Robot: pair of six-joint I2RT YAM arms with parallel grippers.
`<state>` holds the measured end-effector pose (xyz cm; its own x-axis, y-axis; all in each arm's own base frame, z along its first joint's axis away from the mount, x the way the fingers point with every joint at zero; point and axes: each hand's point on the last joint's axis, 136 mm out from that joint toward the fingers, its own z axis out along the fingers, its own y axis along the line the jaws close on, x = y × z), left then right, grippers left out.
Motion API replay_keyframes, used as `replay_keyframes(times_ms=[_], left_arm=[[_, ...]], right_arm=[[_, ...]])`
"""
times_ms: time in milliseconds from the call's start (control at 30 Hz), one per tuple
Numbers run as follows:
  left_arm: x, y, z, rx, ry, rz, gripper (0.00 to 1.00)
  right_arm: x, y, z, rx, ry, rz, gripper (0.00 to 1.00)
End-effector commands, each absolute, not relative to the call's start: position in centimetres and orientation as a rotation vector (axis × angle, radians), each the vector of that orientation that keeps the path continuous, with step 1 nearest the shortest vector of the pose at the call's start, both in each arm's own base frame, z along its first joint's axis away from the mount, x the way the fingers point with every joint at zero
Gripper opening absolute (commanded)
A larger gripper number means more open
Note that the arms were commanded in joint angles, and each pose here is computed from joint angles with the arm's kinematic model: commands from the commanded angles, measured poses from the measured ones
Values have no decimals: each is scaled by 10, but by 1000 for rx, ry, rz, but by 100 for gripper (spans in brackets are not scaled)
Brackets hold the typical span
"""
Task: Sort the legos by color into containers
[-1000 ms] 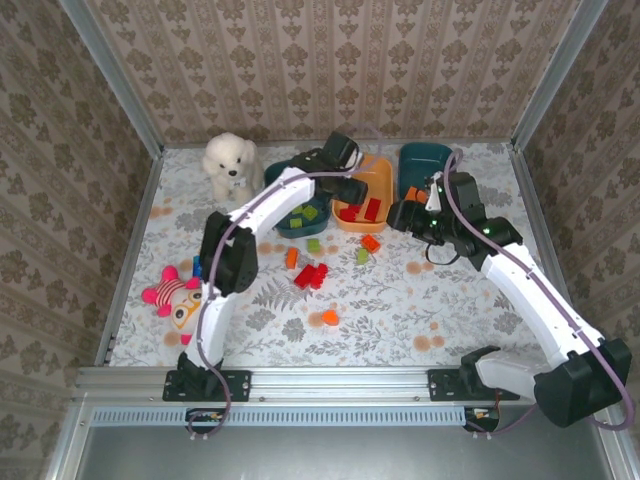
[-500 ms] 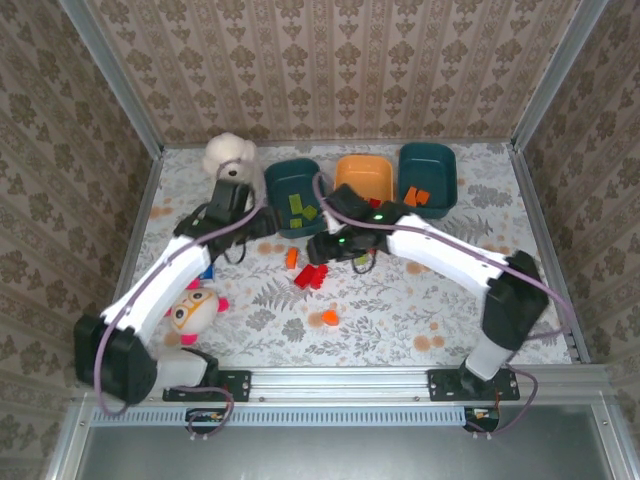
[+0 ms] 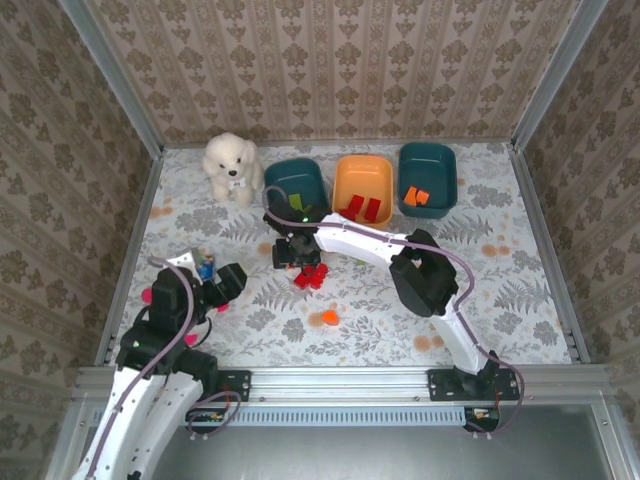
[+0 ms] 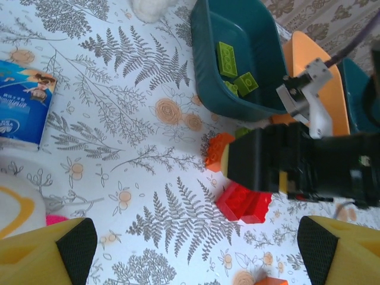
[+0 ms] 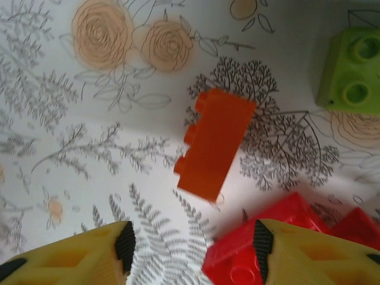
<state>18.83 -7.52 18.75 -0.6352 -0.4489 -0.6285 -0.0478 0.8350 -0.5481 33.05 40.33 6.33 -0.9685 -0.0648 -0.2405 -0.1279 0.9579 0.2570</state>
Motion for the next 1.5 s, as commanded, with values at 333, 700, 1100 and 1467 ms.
replay_keyframes(times_ms=[333,700,1100,1467], left_arm=[[167,-78,189,-287,2270,-646,91],[199,-109,220,-137,2228,-742,90],[282,-228,268,267,2228,-741,90],[339,-330,242,448,2317,-787,89]], right_arm=[[351,410,36,-2,2918,279,28],[339,396,134,-108,2818,401,13],[375,197,228,238,2634,348,13],[491,35,166,619,2602,104,12]])
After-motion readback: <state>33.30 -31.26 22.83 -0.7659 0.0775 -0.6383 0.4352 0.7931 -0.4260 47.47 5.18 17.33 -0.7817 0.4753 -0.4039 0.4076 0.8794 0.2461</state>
